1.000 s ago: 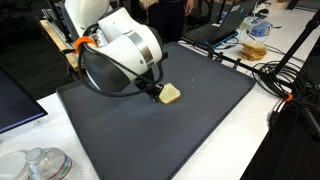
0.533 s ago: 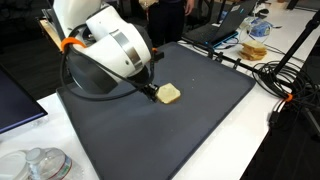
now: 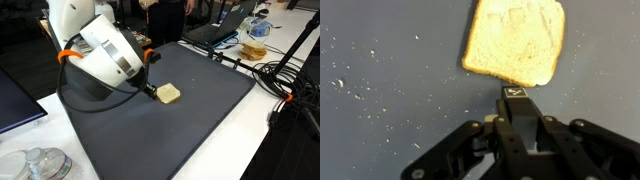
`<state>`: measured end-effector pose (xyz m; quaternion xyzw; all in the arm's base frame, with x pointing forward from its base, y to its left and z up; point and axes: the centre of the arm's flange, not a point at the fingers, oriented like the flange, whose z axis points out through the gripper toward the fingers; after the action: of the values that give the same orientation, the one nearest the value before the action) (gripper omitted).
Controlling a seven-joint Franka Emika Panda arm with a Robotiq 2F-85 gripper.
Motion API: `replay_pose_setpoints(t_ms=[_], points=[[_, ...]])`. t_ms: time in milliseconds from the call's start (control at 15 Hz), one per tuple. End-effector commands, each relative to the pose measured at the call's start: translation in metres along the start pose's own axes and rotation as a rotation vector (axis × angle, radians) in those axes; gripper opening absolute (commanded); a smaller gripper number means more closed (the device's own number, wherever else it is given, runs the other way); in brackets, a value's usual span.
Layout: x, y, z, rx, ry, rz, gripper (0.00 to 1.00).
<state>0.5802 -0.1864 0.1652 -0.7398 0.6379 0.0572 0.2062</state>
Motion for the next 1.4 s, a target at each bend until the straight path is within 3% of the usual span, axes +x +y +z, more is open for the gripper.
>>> replay_pose_setpoints(t_ms=[0,1067,1333], points=[[0.034,-0.036,-0.016,-0.007,-0.082,0.054,0.05],[0.052,-0.031,-0.007,0.017,-0.189,0.282,0.05],[0.044,-0.024,-0.017,0.049,-0.142,0.296,0.05]])
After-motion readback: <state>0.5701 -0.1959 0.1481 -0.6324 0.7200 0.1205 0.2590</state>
